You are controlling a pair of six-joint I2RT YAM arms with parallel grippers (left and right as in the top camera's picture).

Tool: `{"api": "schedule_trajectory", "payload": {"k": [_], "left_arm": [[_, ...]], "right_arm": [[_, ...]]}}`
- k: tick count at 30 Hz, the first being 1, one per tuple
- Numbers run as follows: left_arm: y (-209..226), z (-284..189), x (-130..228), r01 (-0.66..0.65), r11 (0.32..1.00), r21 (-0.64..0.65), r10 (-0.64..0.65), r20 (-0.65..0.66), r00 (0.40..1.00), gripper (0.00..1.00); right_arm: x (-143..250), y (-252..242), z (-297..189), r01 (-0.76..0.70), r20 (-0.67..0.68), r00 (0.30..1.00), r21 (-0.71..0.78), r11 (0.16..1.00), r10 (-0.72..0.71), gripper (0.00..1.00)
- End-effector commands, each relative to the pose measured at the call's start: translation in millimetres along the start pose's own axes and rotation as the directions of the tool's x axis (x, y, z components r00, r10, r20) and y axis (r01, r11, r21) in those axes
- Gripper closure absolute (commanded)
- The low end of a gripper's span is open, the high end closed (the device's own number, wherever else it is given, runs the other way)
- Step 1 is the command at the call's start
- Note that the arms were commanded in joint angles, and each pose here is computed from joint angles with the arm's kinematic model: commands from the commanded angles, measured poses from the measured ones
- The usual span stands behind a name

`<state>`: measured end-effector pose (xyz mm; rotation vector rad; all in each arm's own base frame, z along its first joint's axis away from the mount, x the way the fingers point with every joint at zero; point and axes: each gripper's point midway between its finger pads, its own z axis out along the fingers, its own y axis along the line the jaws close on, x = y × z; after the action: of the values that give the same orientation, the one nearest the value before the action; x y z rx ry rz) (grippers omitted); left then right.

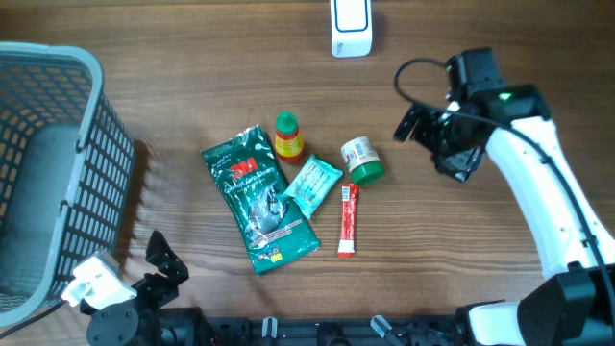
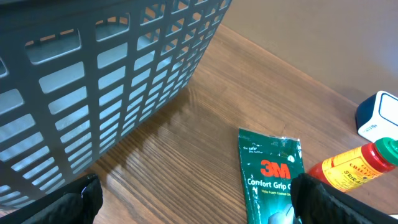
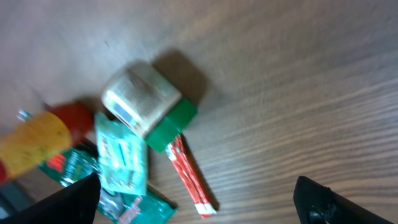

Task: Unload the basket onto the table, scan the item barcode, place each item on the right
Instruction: 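Reach the right gripper to the mint-green Zappy wipes pack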

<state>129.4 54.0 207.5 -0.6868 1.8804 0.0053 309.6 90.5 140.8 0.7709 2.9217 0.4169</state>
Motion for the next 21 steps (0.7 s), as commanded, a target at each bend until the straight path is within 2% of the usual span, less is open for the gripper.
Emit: {"api": "schedule_trajectory", "payload": {"k": [1,8,13,16,18,20,21], "left_arm": [[-1.9,-0.5,-0.2,0.01,1.0,0.015,-0.01,0.004,1.0,0.0],[-1.9,-0.5,-0.2,0.01,1.0,0.015,-0.01,0.004,1.0,0.0],[-1.9,-0.6,-0.3,0.01,1.0,0.015,-0.01,0.004,1.0,0.0],[-1.9,-0.6,-0.3,0.01,1.0,0.015,-0.01,0.004,1.0,0.0],[-1.9,-0.5,-0.2,0.01,1.0,0.015,-0.01,0.004,1.0,0.0],[-1.9,-0.5,-0.2,0.01,1.0,0.015,-0.01,0.004,1.0,0.0],[-1.9,-0.5,-0.2,0.01,1.0,0.015,-0.01,0.004,1.0,0.0]], "right_arm": [[14.4,1.4,13.0,0.026,-0.045,0.999,0.011,1.0,-0.026,0.0],[38.1,14.0,29.7,0.091,-0.088,0.992,-0.01,0.996,-0.092,0.0],[50.3,37.6,45.2,0.194,-0.056,0.979,-0.062,0.979,-0.197,0.01],[59.5,56.3,60.7,0.28,0.0,0.96,-0.092,0.956,-0.281,0.1],[70.4,64.6,67.9,0.311,0.003,0.95,-0.114,0.944,-0.312,0.13],[79.2,70.2,72.6,0.289,-0.002,0.957,-0.129,0.949,-0.291,0.14],[84.5,73.2,74.9,0.248,-0.01,0.968,-0.135,0.959,-0.251,0.18]]}}
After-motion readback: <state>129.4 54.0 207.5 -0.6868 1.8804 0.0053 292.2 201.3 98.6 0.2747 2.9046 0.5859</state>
